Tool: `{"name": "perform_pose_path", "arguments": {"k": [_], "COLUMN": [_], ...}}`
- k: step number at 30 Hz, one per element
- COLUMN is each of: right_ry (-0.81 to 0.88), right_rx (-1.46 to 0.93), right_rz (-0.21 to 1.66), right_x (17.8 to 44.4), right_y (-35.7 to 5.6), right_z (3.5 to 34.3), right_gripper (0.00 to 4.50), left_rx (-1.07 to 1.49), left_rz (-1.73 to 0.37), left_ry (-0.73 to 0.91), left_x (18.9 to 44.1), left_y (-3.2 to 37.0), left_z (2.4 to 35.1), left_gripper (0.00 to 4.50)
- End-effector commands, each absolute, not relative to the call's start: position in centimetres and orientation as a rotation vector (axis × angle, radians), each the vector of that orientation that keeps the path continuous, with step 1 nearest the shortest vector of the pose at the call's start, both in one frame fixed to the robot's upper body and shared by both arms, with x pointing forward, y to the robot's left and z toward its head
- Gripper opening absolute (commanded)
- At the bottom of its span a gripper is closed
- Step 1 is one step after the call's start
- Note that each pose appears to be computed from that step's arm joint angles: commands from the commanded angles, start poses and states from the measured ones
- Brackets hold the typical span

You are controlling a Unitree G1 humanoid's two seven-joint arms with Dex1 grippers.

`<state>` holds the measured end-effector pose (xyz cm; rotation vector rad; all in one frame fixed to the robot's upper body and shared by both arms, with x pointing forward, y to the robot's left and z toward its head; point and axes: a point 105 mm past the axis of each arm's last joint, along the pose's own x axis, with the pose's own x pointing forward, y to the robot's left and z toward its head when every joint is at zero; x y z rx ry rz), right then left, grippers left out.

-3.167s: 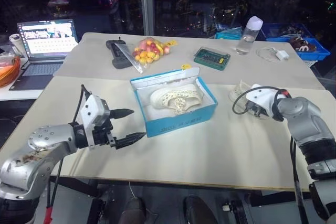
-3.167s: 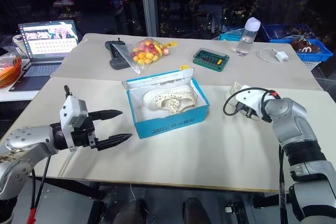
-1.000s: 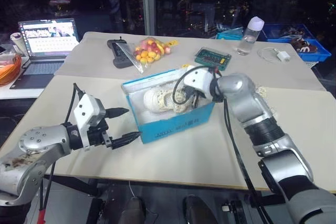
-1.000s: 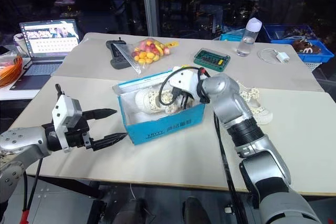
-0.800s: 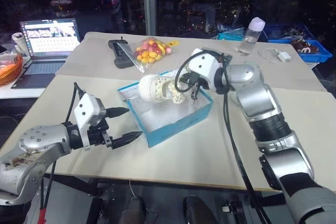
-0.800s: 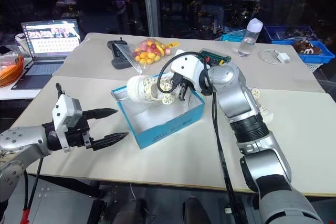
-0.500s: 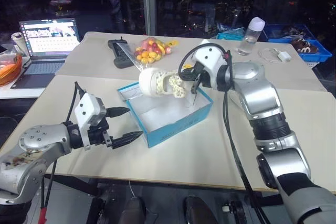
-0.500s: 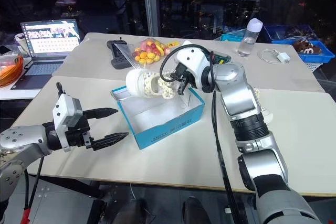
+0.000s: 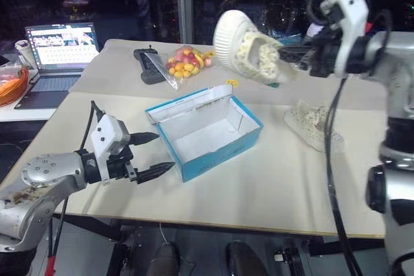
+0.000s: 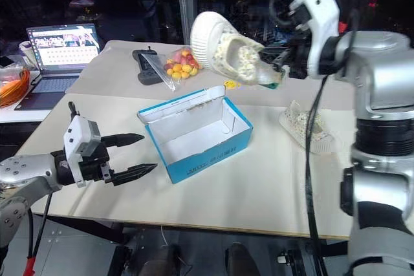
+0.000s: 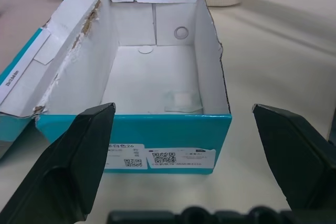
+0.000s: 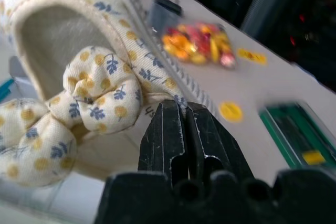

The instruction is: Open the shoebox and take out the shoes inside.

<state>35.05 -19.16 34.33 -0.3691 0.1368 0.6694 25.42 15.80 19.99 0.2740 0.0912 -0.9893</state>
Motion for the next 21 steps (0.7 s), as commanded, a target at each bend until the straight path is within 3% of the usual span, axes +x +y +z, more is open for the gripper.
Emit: {"name": "perform_pose_path", "arguments": {"k": [1,3,6,12,17,21], "right_ry": [0.278,0.343,0.54,0.761,0.817,0.799], "right_rx": [-0.266,-0.209,-0.175,-0.224,-0.225,-0.216], "right_rz": [0.684,0.687,0.67,0.64,0.52,0.414], "right_x": [33.1,32.6,32.0,31.6,33.2,34.8], "right_y": [-21.7,-22.6,-24.4,-25.6,-27.2,-29.0], "right_z": [33.3,32.3,27.5,21.5,19.1,19.0], "right_gripper": [0.05,0.05,0.05,0.05,0.05,0.05], "left_rx": [0.3,0.304,0.306,0.307,0.303,0.302], "left_rz": [-1.01,-1.013,-1.029,-1.049,-1.059,-1.062], "left_ry": [0.033,0.028,0.013,0.006,-0.004,-0.014], "left_x": [24.9,25.0,25.0,24.9,24.8,24.6], "left_y": [15.4,15.4,15.0,14.4,13.8,13.5], "left_z": [21.4,21.5,21.9,22.1,22.3,22.6], "left_gripper": [4.5,4.5,4.5,4.5,4.5,4.5]}}
